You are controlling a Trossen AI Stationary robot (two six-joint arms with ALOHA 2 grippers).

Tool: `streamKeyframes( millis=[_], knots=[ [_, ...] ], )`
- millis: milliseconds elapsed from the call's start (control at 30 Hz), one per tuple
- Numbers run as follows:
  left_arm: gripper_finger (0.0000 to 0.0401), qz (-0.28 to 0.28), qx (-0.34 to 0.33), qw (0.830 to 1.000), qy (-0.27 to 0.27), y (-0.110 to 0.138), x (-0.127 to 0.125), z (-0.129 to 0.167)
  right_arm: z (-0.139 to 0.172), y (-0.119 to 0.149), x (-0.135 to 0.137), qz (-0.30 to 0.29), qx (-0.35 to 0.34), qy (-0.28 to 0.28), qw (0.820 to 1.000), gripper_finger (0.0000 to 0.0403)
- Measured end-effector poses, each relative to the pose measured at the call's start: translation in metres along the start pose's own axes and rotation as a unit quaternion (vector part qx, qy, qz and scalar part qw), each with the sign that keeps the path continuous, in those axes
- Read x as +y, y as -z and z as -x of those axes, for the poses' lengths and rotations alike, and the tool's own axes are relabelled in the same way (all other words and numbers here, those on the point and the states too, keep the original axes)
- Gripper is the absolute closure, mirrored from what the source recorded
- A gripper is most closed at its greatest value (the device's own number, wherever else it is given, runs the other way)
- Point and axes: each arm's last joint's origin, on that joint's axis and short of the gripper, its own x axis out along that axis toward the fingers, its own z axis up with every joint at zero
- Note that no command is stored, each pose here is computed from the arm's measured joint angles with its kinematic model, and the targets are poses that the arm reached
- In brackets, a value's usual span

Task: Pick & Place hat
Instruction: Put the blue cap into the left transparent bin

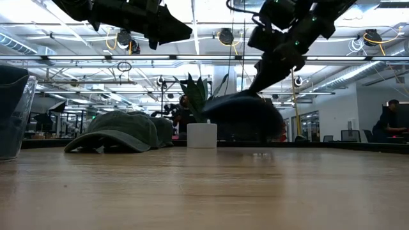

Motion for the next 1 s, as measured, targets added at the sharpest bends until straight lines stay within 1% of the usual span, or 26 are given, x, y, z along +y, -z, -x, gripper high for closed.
streamKeyframes(
  millis=[100,267,600,833,1000],
  knots=[
    [0.0265,0.007,0.001,1.000,0.000,0.000,0.000,0.000,0.002,-0.002,0.004,0.007,-0.008,-0.004,1.000,0.0403],
    [0.0265,0.043,0.004,0.999,0.000,0.001,0.000,0.000,0.005,-0.005,0.010,0.015,-0.015,-0.011,1.000,0.0403],
    [0.0265,0.043,0.014,0.999,0.001,0.003,0.000,0.000,0.008,-0.007,0.014,0.022,-0.023,-0.013,0.999,0.0403],
    [0.0265,0.045,0.016,0.999,0.001,0.003,0.000,0.000,0.026,-0.012,0.013,0.007,-0.060,-0.005,0.998,0.0403],
    [0.0265,0.044,0.023,0.999,0.001,0.005,0.000,0.000,0.037,-0.005,0.014,0.020,-0.104,0.005,0.994,0.0403]
  ],
)
